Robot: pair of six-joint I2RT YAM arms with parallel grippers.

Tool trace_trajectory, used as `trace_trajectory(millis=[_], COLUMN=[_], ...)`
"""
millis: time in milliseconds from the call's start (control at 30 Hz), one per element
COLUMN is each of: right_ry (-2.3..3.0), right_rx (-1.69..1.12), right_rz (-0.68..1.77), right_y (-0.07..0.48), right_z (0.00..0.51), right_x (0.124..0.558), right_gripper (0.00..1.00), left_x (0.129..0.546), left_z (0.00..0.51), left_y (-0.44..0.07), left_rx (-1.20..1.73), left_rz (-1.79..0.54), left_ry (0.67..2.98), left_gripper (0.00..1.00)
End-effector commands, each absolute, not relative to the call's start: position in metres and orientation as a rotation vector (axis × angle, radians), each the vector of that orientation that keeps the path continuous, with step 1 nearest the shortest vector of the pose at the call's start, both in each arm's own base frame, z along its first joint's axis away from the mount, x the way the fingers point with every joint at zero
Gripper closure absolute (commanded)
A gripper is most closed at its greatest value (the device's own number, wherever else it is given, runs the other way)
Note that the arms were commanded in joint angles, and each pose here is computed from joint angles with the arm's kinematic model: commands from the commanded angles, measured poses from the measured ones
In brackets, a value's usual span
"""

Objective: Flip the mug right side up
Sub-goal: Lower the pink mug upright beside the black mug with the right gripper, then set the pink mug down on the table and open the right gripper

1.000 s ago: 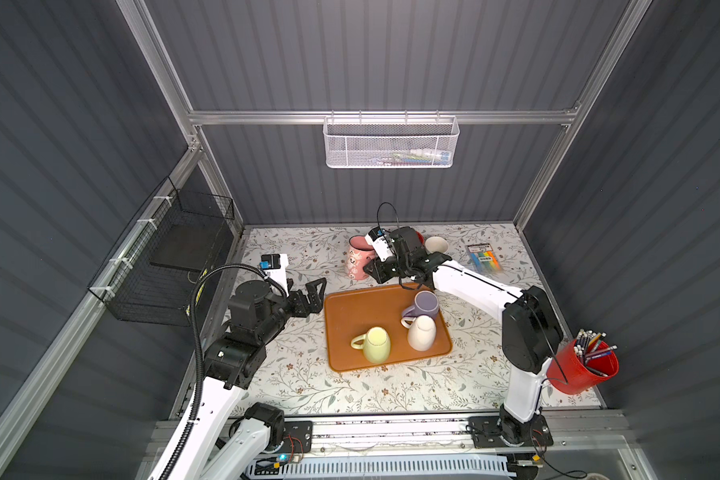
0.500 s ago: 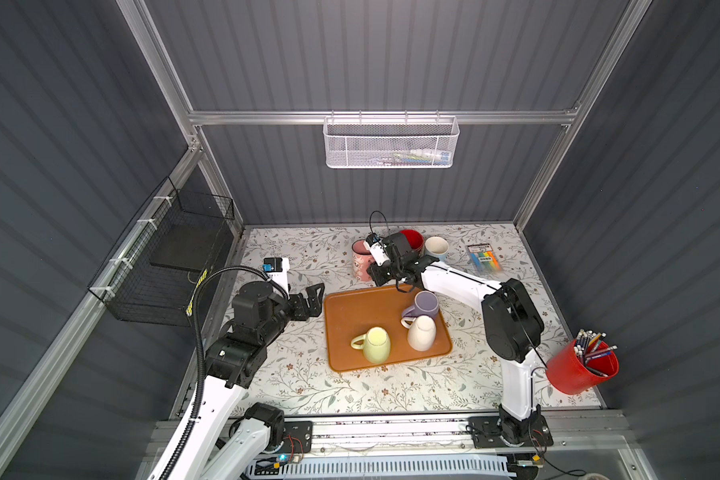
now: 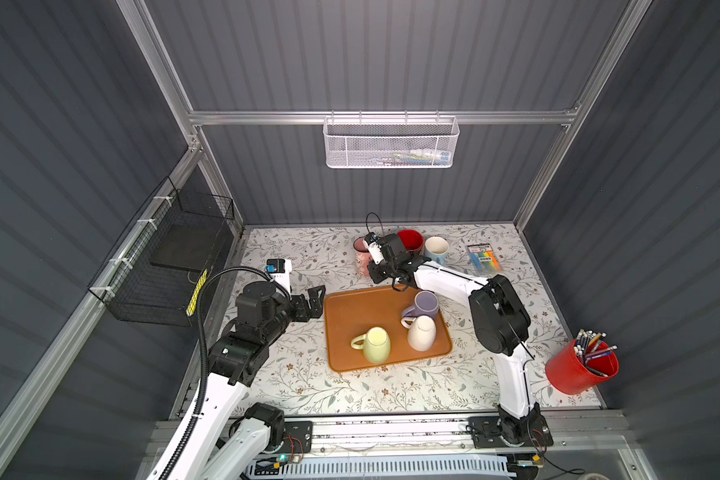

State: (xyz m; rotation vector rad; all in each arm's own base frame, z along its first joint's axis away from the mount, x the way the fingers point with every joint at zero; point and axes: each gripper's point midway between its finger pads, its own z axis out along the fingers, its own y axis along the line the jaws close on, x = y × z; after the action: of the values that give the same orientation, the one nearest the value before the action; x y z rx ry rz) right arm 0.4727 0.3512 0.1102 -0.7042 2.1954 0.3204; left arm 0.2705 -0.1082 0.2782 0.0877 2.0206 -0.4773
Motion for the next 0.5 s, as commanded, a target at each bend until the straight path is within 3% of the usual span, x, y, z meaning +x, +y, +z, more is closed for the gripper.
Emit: trace_trajectory(millis=[0,467], right_ry=[2.016,2.037], right_rx=[-0.581,-0.448], right_rz=[0.302,0.173], right_y=[0.355,0.331], right_z=[0.170,0.158], right_x=[0.508,0.526], right_gripper=[1.00,1.00], left_x=[0.268,0.270], left_z=[0.269,0.266], left_y=[-0.106,-0.107], left_rx=[0.105,0.104], left_rz=[-0.454,-0.451], left_ry=[2.043,2.052], left_gripper=[0.00,0.00])
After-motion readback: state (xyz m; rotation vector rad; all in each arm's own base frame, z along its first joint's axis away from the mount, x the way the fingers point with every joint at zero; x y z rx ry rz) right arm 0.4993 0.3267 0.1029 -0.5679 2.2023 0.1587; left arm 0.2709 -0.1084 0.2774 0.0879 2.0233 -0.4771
